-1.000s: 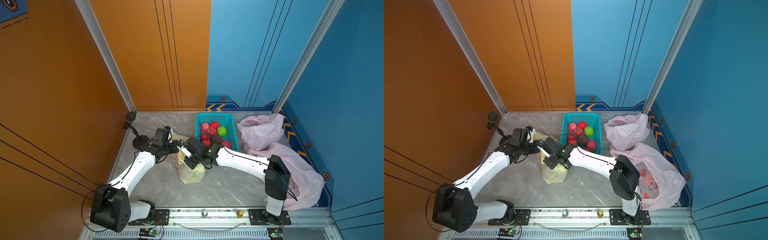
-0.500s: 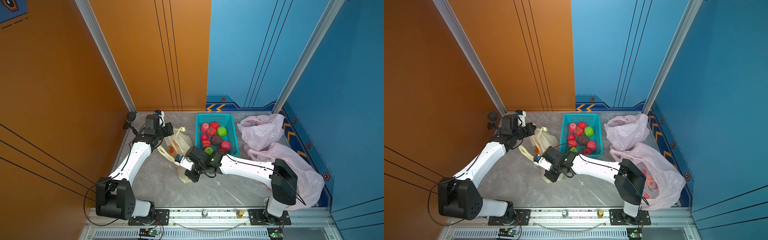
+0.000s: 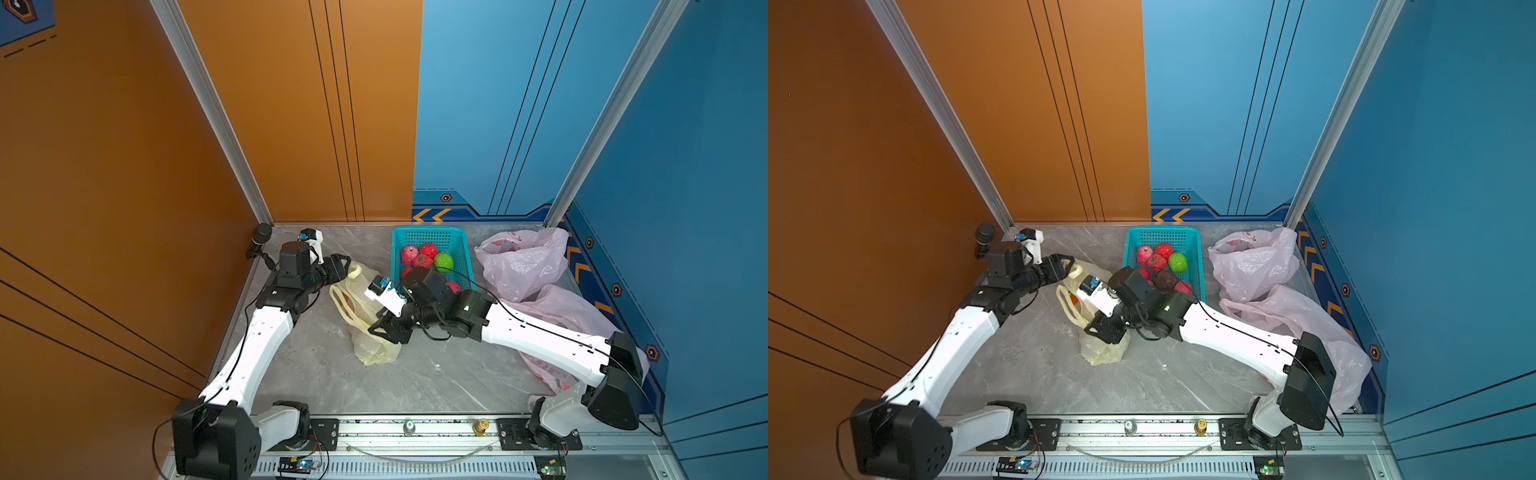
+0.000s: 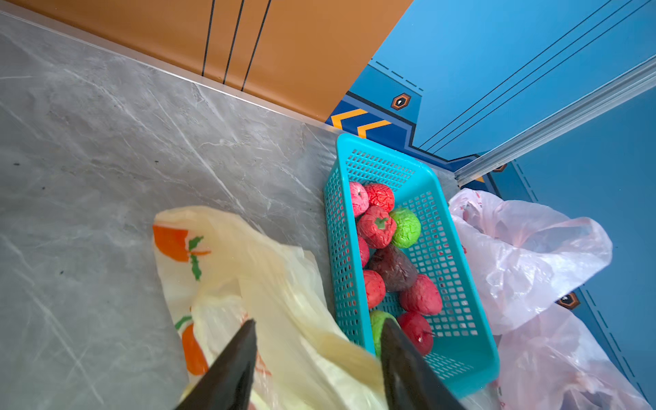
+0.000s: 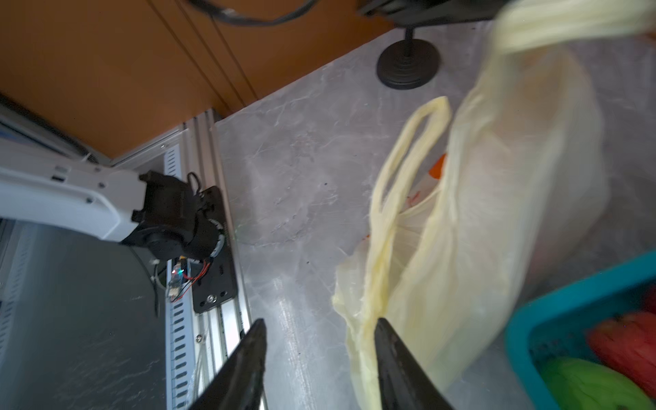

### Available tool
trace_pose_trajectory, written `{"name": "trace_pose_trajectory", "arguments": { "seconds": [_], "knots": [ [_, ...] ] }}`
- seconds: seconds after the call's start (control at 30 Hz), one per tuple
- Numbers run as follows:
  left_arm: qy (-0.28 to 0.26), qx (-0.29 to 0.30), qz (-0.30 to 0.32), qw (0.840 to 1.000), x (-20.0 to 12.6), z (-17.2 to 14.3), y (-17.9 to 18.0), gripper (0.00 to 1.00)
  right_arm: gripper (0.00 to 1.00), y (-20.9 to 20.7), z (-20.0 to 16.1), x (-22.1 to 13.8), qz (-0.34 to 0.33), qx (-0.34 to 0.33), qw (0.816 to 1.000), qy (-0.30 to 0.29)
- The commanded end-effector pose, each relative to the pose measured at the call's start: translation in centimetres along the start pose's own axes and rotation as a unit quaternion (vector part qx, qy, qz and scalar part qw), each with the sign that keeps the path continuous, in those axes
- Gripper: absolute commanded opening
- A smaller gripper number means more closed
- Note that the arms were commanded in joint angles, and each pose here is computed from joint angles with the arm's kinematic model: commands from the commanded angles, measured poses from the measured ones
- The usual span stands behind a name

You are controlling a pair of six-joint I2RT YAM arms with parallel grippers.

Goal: Untie the knot of a plastic bag & take out the apple
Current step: Untie the plastic bag at the center of the board.

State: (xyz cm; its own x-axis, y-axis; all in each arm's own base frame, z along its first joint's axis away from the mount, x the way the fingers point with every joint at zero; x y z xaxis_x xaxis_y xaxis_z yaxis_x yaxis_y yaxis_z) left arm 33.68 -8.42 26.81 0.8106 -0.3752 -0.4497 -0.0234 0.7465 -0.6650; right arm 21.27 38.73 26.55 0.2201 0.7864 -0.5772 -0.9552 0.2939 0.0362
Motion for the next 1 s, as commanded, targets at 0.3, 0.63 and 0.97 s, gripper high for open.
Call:
{"name": "trace_pose_trajectory", "arguments": {
  "seconds": [0.3, 0.63, 0.97],
  "knots": [
    [-0.018, -0.054, 0.099, 0.994, -4.6, -6.9, 7.6, 0.67, 0.67, -7.0, -2.1, 4.6, -0.13, 0.089, 0.984, 0.089],
    [-0.025, -0.069, 0.105, 0.992, -4.7, -8.1, 8.9, 0.67, 0.19, -9.7, -3.8, 9.2, -0.148, 0.101, 0.972, 0.15],
    [-0.009, -0.09, 0.082, 0.993, -5.8, -10.6, 9.1, 0.66, 0.0, -11.0, 2.9, 6.2, -0.045, 0.25, 0.963, -0.093]
  ]
}}
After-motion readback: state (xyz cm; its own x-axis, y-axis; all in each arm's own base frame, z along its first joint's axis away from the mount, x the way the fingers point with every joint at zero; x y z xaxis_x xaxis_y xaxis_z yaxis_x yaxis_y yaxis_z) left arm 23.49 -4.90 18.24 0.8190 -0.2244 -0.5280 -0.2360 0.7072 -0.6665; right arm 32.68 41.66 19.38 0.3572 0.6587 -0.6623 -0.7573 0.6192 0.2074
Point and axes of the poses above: each gripper's point midway between its finger pads, its own x axis out along the fingers, its own y axis along the line the jaws close on, z = x × y, the point moved 2 cm from there along -x, back along the fingers, and after that the axes turned 13 degrees about -x, right-handed, at the moved point
